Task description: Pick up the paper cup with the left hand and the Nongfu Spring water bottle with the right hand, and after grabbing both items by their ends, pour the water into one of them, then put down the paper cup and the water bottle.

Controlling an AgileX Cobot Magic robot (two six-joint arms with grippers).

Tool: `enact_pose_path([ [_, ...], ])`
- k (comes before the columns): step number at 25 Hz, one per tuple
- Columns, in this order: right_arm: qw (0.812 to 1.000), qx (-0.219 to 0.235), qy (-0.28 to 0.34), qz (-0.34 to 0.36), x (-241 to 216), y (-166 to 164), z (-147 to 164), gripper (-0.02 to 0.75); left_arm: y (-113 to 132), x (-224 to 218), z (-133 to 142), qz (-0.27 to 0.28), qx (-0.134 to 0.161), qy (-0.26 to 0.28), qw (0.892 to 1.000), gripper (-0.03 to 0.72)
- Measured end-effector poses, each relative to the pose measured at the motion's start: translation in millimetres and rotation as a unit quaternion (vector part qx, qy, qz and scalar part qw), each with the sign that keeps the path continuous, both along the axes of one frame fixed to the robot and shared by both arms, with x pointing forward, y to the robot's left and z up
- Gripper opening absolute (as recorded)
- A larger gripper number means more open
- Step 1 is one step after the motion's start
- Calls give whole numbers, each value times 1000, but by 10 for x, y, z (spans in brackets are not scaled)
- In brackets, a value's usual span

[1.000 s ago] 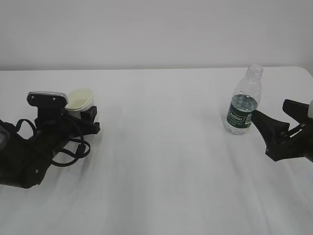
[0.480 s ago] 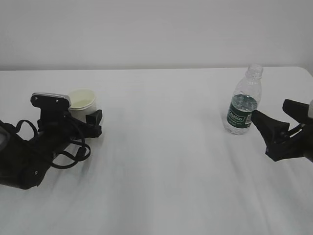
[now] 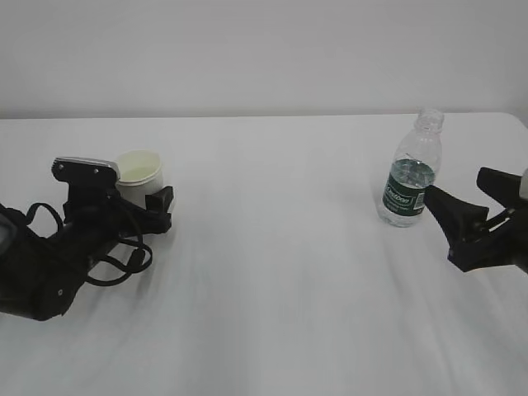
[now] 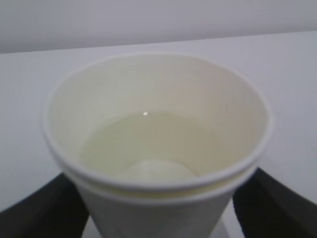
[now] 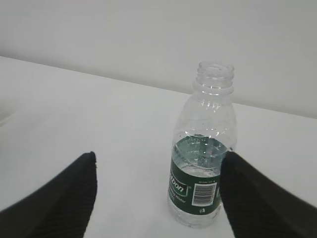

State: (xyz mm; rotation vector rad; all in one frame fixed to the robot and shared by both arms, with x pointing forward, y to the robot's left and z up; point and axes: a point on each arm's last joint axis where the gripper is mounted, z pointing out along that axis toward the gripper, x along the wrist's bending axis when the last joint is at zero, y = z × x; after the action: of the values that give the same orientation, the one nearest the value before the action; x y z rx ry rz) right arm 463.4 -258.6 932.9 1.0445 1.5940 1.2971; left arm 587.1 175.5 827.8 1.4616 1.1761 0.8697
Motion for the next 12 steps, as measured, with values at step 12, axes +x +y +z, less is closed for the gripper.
enact_pose_path([
  [12,1000,0,0,0,0,0,0,587,99,-265,82,-2,9,24,1000,629],
])
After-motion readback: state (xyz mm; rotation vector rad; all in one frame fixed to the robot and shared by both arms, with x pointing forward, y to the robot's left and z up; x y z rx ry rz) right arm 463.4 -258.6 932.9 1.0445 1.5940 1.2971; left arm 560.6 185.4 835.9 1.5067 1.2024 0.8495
